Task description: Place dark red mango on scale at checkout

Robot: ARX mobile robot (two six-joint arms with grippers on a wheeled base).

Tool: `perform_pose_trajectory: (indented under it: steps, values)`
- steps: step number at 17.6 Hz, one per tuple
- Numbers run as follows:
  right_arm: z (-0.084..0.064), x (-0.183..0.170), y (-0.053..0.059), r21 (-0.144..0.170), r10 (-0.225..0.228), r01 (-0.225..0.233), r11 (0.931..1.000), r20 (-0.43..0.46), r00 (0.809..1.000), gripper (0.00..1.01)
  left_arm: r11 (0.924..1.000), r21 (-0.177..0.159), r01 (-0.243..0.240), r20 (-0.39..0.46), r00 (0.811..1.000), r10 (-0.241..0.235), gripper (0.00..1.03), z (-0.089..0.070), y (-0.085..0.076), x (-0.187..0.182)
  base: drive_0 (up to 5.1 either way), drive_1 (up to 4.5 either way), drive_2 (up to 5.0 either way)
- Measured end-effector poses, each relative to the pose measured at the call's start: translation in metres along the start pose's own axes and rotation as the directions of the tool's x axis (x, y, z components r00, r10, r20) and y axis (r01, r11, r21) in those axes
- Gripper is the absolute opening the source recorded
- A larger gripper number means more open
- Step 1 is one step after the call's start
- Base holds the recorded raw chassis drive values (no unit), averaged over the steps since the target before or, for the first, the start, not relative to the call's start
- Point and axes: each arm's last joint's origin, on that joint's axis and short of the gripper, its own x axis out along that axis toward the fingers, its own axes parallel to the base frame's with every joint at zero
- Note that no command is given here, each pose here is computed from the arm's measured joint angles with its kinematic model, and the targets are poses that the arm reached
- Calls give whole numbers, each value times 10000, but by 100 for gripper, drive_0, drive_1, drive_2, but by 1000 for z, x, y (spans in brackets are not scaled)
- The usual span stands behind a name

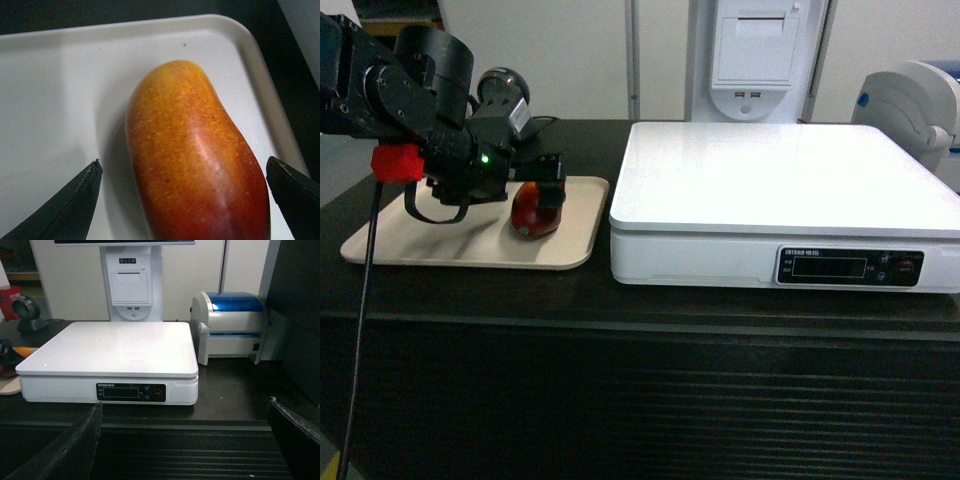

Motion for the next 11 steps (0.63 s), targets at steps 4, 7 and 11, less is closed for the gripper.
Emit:
perform_pose_trajectory:
  steps: [4,7,11]
  values:
    - [0,0,0,0,4,-4,10000,0,10000,98,10000,55,-54,-294,9996,56,98,-7,1,11,0,0,0]
    - [0,0,0,0,0,0,10000,0,10000,98,9993,300,-204,-198,9996,210,91,-4,0,11,0,0,0]
    - [0,0,0,-4,0,0,10000,0,10000,98,9989,416,-231,-13,9997,232,63,-5,0,12,0,0,0]
